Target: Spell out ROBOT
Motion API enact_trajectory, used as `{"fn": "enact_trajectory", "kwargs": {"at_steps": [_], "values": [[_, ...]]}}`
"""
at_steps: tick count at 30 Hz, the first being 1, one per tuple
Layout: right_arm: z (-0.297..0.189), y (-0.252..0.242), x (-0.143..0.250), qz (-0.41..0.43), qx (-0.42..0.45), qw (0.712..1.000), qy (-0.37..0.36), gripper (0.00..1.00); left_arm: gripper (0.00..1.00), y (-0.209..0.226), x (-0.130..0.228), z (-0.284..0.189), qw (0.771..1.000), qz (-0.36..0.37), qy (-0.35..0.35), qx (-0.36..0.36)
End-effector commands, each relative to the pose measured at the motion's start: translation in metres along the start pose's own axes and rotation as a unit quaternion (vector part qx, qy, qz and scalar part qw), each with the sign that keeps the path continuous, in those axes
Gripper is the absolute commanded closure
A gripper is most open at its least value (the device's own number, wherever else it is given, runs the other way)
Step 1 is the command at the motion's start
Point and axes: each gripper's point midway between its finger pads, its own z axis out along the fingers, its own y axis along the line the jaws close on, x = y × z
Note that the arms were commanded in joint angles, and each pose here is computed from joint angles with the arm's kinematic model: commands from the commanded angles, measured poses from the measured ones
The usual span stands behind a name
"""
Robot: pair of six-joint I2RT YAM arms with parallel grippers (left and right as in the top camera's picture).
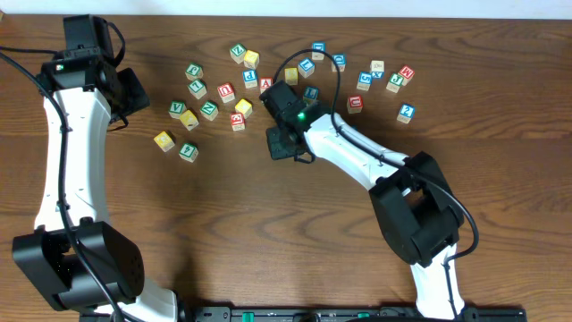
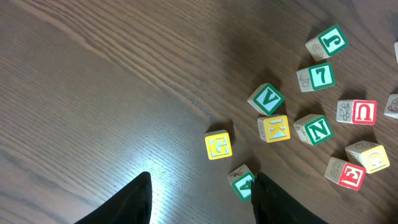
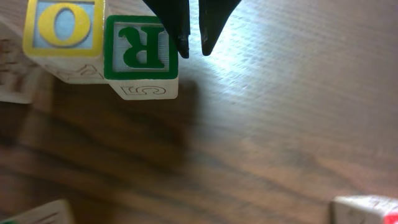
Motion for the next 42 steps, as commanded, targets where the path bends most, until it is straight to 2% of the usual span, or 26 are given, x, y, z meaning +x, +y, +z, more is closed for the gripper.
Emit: {"fn": "enact_trajectory", "kwargs": {"at_steps": [1, 10, 15, 38, 42], "values": [[0.004, -0.012, -0.007, 0.032, 0.016, 0.999, -0.004, 0.98, 0.49, 0.004, 0.0, -0.001, 1.0, 0.0, -0.001, -0.007], [0.004, -0.016, -0.01, 0.04, 0.02, 0.999, -0.009, 0.98, 0.49, 0.004, 0.0, -0.002, 1.0, 0.0, -0.001, -0.007], [0.004, -0.015, -0.011, 0.041, 0.018, 0.999, -0.012, 0.93, 0.5, 0.004, 0.0, -0.001, 1.0, 0.0, -0.001, -0.007], [0.003, -0.022, -0.021, 0.079, 0.019, 0.996, -0.027, 0.88, 0.49, 0.004, 0.001, -0.001, 1.0, 0.0, 0.001, -0.007], [0.0, -0.02, -0.027, 0.078, 0.015, 0.996, -0.035, 0.82, 0.49, 0.004, 0.001, -0.001, 1.0, 0.0, 0.0, -0.007]]}}
